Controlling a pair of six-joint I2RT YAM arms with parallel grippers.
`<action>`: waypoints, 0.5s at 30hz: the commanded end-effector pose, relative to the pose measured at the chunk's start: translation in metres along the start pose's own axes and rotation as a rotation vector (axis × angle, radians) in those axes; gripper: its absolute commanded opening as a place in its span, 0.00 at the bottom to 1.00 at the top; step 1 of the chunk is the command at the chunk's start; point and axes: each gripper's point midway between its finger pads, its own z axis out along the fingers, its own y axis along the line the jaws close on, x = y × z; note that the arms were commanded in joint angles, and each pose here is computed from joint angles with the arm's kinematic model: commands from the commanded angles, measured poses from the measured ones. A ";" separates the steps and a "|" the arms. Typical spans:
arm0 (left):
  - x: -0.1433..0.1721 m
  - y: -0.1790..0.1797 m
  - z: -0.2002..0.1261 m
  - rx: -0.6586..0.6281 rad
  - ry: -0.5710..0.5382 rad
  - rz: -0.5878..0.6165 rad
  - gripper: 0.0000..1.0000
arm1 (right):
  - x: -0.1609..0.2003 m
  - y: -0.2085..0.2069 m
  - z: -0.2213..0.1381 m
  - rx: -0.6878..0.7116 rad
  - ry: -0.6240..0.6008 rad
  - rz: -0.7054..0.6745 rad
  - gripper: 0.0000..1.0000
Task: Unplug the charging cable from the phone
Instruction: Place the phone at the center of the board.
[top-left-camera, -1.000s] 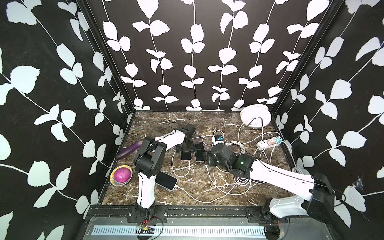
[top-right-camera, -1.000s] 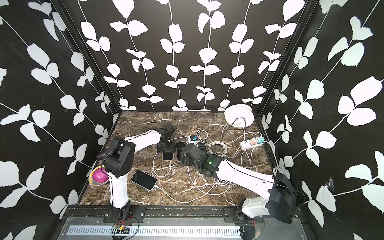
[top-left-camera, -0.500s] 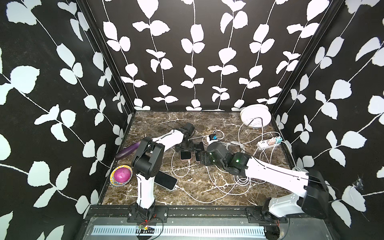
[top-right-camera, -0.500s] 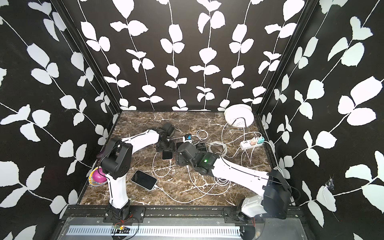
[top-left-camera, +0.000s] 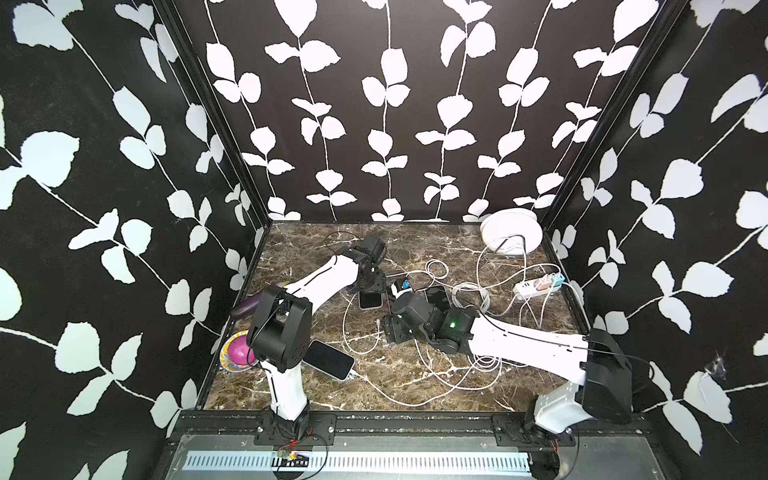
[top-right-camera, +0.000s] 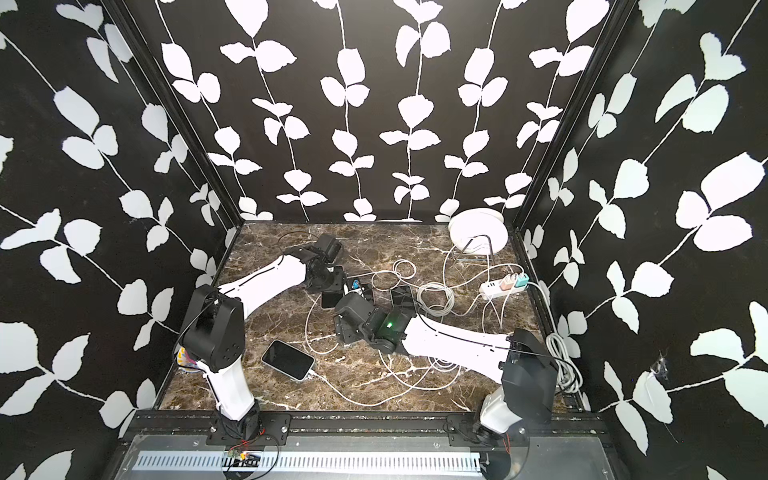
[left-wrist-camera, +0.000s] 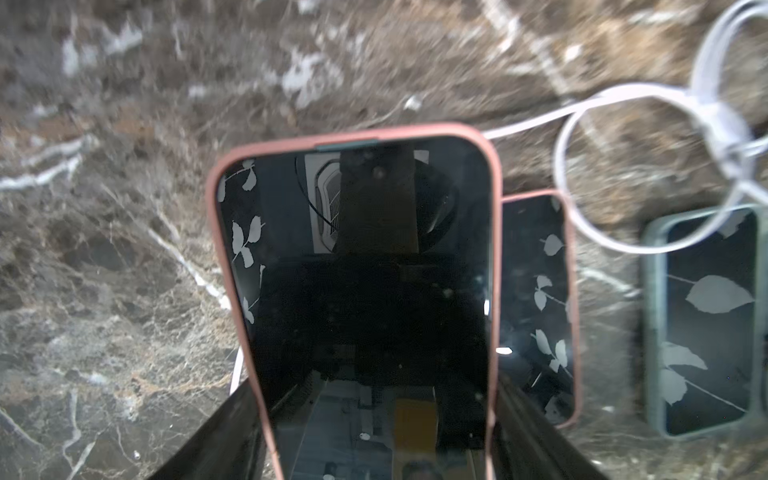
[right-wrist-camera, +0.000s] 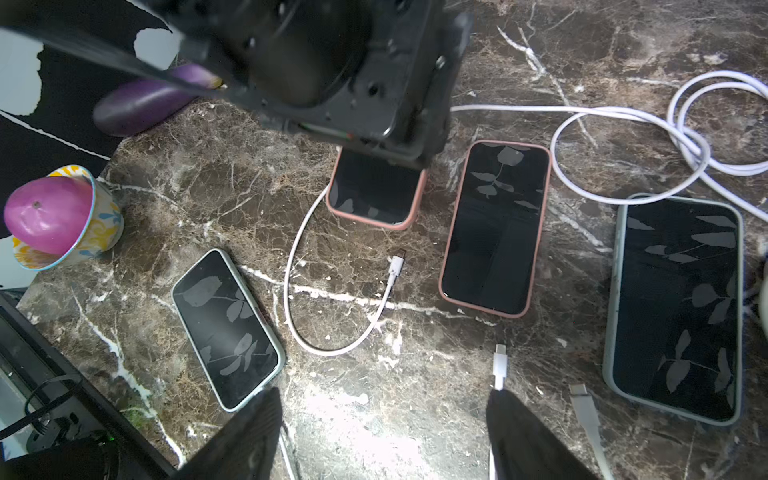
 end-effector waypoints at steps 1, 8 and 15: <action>0.001 0.015 0.008 -0.032 0.015 0.000 0.46 | -0.016 0.000 -0.016 0.005 -0.059 0.004 0.80; 0.011 0.031 0.032 -0.062 0.103 -0.009 0.39 | -0.013 -0.009 -0.020 0.024 -0.066 0.027 0.80; -0.030 0.100 0.007 -0.155 0.028 -0.112 0.30 | -0.012 -0.011 -0.022 0.022 -0.060 0.025 0.80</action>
